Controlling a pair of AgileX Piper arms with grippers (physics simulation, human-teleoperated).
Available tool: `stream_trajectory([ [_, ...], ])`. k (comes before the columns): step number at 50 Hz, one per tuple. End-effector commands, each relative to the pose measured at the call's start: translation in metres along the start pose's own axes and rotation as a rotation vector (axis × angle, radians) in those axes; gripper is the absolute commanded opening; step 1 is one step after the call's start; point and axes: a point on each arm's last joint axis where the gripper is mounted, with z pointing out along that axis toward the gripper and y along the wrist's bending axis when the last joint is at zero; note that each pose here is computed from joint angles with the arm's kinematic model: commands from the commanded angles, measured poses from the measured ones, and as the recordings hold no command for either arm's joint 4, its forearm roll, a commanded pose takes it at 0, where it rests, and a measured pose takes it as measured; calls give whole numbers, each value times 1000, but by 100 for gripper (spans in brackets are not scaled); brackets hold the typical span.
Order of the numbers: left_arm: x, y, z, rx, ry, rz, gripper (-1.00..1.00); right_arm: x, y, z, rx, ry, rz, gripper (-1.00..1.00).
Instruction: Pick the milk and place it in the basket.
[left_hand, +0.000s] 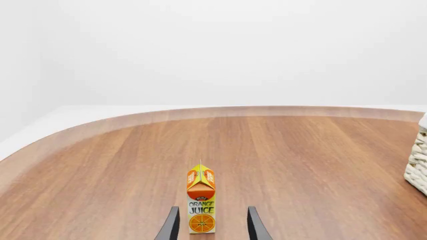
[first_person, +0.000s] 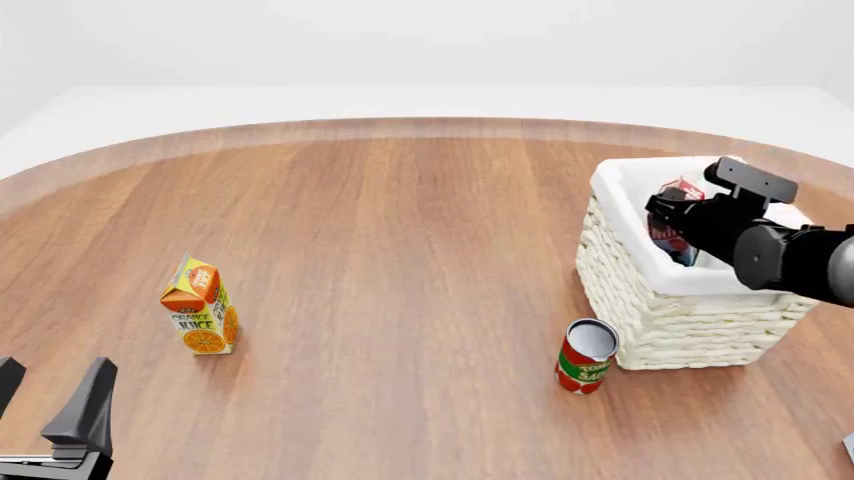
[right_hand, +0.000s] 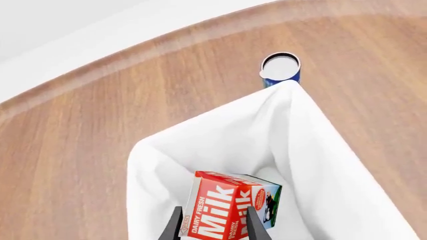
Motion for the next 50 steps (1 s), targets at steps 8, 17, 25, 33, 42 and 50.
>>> stream_trajectory([
  [8, 0, 0, 0, 0, 0, 0, 100, -10, 3, 0, -12, -27, -2, 100],
  [17, 0, 0, 0, 0, 0, 0, 100, -10, 3, -1, -13, -27, -7, 100],
  [25, 0, 0, 0, 0, 0, 0, 100, -11, 4, -3, -16, -32, -5, 100],
  [33, 0, 0, 0, 0, 0, 0, 100, -11, 7, -8, -25, -34, -9, 100],
  [42, 0, 0, 0, 0, 0, 0, 100, -16, 10, -18, -31, -45, -19, 100],
  [50, 0, 0, 0, 0, 0, 0, 100, -19, 15, -33, -45, -53, -35, 100],
])
